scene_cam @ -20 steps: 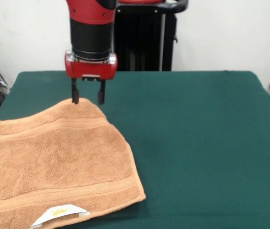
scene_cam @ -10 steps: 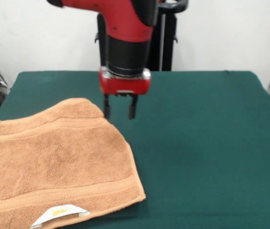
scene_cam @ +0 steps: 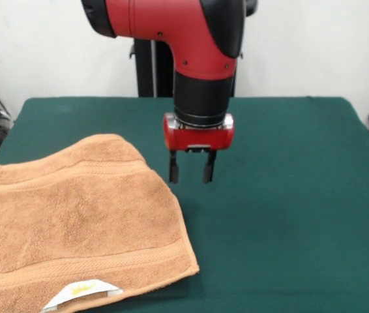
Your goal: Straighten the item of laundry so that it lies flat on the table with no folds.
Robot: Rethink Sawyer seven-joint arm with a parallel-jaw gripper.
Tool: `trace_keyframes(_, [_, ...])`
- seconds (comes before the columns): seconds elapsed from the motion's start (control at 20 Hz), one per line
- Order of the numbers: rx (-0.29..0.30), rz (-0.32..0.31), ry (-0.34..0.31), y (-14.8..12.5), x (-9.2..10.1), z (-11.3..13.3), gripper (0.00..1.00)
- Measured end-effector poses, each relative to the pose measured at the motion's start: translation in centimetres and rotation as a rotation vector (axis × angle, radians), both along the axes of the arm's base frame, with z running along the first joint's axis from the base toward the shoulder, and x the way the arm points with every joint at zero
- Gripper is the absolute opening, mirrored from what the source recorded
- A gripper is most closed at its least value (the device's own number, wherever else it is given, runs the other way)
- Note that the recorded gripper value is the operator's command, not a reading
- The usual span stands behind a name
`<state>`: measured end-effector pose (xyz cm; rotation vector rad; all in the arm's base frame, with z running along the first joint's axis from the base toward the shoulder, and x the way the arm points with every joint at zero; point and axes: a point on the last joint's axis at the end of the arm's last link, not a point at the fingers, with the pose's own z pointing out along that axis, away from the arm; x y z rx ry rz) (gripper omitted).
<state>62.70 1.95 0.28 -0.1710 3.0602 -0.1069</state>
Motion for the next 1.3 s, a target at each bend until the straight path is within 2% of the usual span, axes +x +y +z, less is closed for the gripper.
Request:
trace_keyframes(0.3, [0.001,-0.038,-0.030,-0.8,2.1,0.1,1.00])
trace_keyframes(0.5, [-0.004,-0.046,-0.046,-1.2,3.0,0.4,1.00])
trace_keyframes(0.85, [-0.016,-0.060,-0.089,-2.2,5.7,1.0,1.00])
trace_keyframes(1.05, [-0.036,-0.071,-0.065,-2.9,7.1,0.3,1.00])
trace_keyframes(1.3, [-0.035,-0.077,-0.051,-2.9,7.7,-0.4,1.00])
